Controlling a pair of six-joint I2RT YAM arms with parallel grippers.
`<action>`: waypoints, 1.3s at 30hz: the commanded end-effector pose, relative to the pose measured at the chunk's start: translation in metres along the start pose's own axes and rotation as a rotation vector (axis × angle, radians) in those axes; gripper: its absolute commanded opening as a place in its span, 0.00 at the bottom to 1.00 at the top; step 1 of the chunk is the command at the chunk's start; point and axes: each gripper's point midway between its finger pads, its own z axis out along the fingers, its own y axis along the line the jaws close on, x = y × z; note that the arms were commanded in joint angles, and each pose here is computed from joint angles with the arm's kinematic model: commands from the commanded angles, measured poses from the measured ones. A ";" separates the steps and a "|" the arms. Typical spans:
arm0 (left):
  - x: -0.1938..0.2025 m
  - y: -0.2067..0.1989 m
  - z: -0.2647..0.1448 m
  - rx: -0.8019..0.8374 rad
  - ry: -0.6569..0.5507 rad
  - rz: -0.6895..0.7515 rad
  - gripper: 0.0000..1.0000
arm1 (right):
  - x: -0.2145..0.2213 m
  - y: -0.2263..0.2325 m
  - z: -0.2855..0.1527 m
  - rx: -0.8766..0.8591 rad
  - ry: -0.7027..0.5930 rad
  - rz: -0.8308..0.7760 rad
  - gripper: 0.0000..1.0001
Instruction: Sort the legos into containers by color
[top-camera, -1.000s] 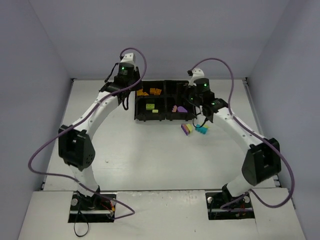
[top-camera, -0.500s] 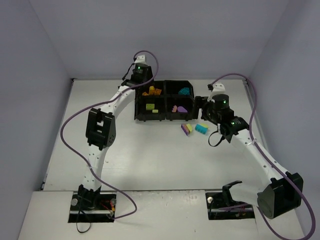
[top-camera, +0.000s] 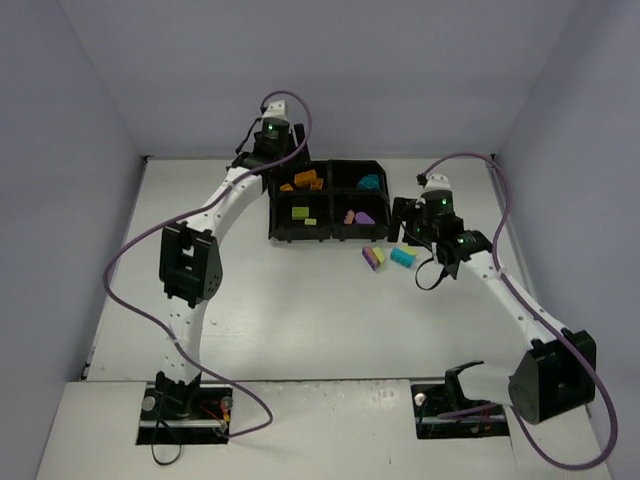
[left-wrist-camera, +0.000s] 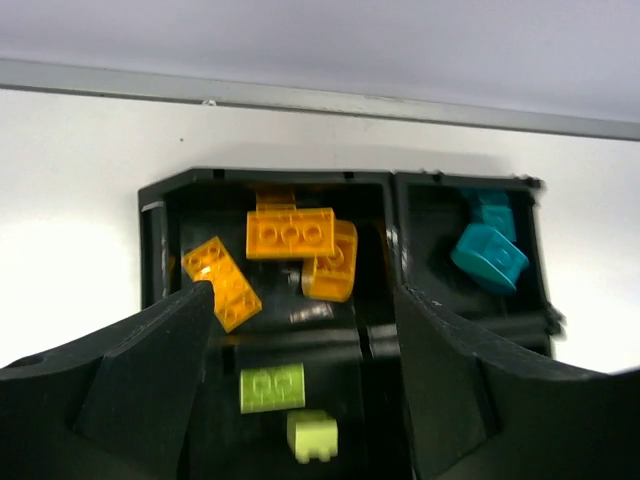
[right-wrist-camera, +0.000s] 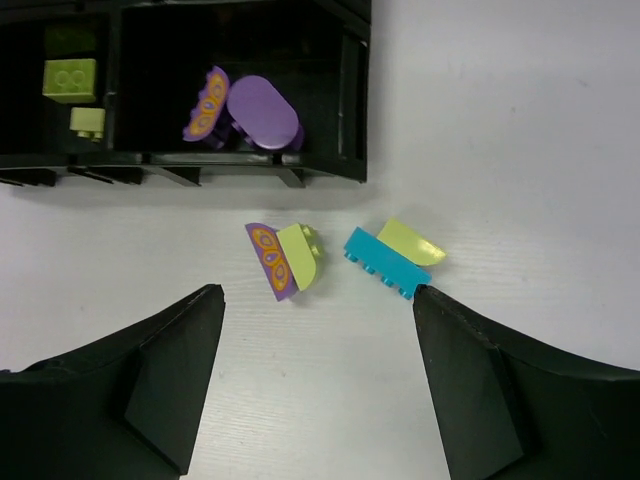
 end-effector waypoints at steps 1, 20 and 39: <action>-0.078 -0.029 -0.088 0.110 -0.144 -0.010 0.67 | 0.008 -0.016 0.015 0.057 0.047 0.101 0.72; 0.047 0.031 -0.235 0.072 0.125 0.019 0.67 | 0.079 -0.048 0.082 0.406 0.224 0.479 0.87; 0.064 0.049 -0.265 0.044 0.139 0.040 0.67 | 0.095 -0.055 0.110 0.481 0.258 0.448 0.79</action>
